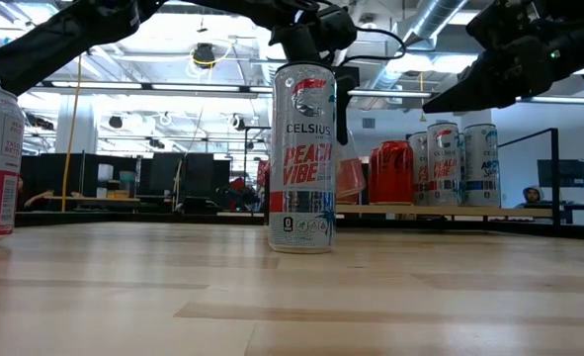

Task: Place canned beverage on shelf
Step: Put the white soda can on the shelf

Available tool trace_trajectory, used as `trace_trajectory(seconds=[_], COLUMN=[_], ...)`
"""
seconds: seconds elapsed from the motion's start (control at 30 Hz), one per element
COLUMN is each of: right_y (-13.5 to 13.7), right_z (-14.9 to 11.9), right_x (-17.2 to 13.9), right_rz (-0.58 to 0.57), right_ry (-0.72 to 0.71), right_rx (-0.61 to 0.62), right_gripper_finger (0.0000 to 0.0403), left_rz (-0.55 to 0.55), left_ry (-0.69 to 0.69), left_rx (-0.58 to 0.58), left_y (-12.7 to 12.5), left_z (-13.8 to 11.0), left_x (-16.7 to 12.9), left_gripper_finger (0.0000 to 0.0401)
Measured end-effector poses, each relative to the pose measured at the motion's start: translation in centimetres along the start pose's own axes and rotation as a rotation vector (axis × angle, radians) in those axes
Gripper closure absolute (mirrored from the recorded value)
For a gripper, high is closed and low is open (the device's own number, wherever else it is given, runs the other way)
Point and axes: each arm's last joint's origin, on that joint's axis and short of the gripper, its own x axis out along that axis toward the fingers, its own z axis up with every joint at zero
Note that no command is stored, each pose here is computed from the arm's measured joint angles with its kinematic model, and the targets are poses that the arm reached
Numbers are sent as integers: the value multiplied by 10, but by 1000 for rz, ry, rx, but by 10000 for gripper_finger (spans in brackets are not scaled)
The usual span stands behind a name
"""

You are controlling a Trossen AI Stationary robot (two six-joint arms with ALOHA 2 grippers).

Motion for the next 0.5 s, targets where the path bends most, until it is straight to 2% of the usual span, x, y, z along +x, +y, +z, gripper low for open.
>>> trace_trajectory(seconds=[0.5], right_y=[0], right_z=[0], right_x=[0], right_rz=[0], right_ry=[1], right_rx=[0], right_gripper_finger=[375], left_rz=[7], left_ry=[-2], left_rx=[-1], left_y=[0], left_z=[0], left_x=[0], left_gripper_finger=[83])
